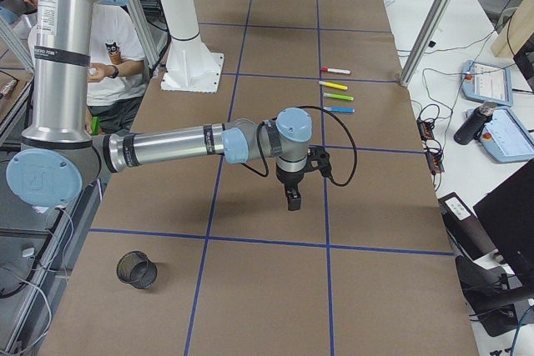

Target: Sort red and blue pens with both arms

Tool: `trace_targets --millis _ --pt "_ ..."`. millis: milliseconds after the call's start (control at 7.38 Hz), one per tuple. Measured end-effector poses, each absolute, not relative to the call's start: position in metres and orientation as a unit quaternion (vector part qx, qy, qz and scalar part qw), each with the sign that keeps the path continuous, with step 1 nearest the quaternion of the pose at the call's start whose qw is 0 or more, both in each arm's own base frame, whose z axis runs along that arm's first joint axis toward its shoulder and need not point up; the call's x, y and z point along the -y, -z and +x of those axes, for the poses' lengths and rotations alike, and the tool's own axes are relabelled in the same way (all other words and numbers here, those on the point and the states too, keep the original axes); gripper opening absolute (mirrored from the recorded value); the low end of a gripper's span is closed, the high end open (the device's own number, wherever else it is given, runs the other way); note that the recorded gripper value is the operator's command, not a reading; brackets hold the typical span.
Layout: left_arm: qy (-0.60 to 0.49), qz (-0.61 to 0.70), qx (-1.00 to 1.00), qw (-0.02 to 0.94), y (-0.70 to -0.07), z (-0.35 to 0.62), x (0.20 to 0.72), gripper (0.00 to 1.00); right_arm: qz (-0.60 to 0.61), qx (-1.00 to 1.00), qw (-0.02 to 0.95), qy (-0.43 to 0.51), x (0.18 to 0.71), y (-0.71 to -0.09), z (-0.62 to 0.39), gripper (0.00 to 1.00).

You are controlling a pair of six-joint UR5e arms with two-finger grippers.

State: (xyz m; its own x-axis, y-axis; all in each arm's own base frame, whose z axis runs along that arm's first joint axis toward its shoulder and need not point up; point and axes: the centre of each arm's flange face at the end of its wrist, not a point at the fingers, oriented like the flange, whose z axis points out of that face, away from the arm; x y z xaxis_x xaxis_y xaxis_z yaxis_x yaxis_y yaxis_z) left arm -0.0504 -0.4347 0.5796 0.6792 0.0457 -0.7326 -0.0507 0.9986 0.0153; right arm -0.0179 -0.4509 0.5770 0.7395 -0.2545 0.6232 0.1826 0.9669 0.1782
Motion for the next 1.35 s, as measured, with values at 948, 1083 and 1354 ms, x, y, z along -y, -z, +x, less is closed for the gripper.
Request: trace_targets --millis 948,1083,1354 --pt "-0.057 0.046 -0.421 0.904 -0.554 -0.033 0.452 1.00 0.060 0.409 0.896 0.165 0.466 -0.548 -0.060 1.00" --pt "-0.062 0.054 -0.427 0.901 -0.535 -0.017 0.468 1.00 0.072 0.411 0.890 0.184 0.467 -0.542 -0.074 1.00" --pt "-0.069 0.053 -0.442 0.893 -0.461 0.058 0.515 1.00 0.086 0.409 0.885 0.206 0.472 -0.533 -0.092 1.00"
